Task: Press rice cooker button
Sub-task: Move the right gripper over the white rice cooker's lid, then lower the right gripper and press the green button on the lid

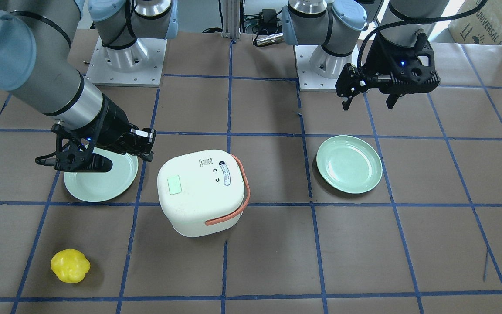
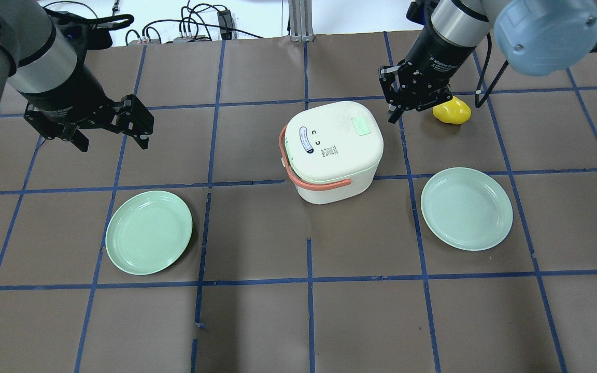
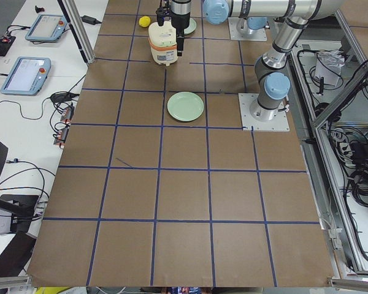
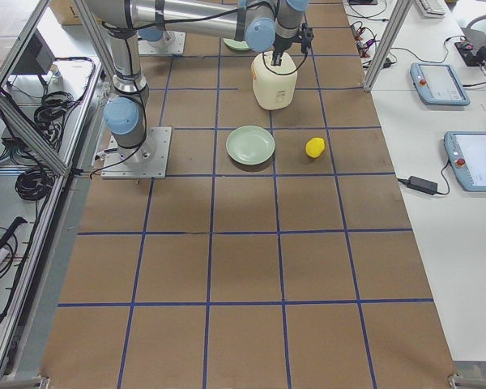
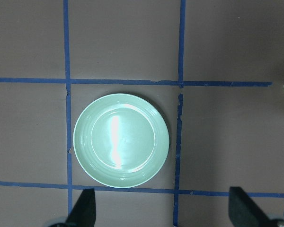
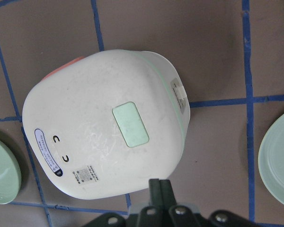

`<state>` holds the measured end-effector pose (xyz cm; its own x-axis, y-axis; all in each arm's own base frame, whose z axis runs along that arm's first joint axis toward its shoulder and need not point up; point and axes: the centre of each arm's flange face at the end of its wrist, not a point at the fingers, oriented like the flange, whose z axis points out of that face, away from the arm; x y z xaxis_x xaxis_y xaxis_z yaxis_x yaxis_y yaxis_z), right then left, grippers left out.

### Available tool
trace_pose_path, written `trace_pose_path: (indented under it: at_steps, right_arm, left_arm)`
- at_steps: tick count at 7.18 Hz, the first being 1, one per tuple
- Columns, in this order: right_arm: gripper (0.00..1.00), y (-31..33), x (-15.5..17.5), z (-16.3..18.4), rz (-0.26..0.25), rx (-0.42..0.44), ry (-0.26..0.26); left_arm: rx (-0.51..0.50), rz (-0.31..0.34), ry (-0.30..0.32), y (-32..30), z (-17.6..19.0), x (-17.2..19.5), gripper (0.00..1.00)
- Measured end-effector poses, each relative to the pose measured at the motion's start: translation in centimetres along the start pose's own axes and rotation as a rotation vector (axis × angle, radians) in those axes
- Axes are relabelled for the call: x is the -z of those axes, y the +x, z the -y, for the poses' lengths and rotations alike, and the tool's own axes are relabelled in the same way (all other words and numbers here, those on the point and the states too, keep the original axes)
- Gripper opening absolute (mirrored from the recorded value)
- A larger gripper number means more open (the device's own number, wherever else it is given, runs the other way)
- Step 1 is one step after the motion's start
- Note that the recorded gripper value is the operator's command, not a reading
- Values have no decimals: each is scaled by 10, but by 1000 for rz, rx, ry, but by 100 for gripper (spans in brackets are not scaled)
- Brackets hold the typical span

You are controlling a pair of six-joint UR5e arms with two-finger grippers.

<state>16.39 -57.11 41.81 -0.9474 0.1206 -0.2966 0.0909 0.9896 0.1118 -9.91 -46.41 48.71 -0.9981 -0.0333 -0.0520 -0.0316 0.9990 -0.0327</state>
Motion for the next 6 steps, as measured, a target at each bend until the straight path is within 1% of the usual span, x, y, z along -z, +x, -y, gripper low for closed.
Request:
trace_pose_path:
  at_steps: [1, 3, 4, 6]
  right_arm:
    - [15, -8, -5, 12, 8, 20, 21]
    - [13, -22, -15, 30, 34, 58, 68]
    - [10, -27, -23, 35, 42, 69, 69]
    - [5, -32, -40, 40, 68, 80, 52]
  left_arm:
    - [0, 0, 0, 0, 0, 0, 100]
    - [0, 0, 0, 0, 0, 0, 100]
    - [1, 0, 0, 0, 0, 0, 100]
    - [0, 0, 0, 0, 0, 0, 100]
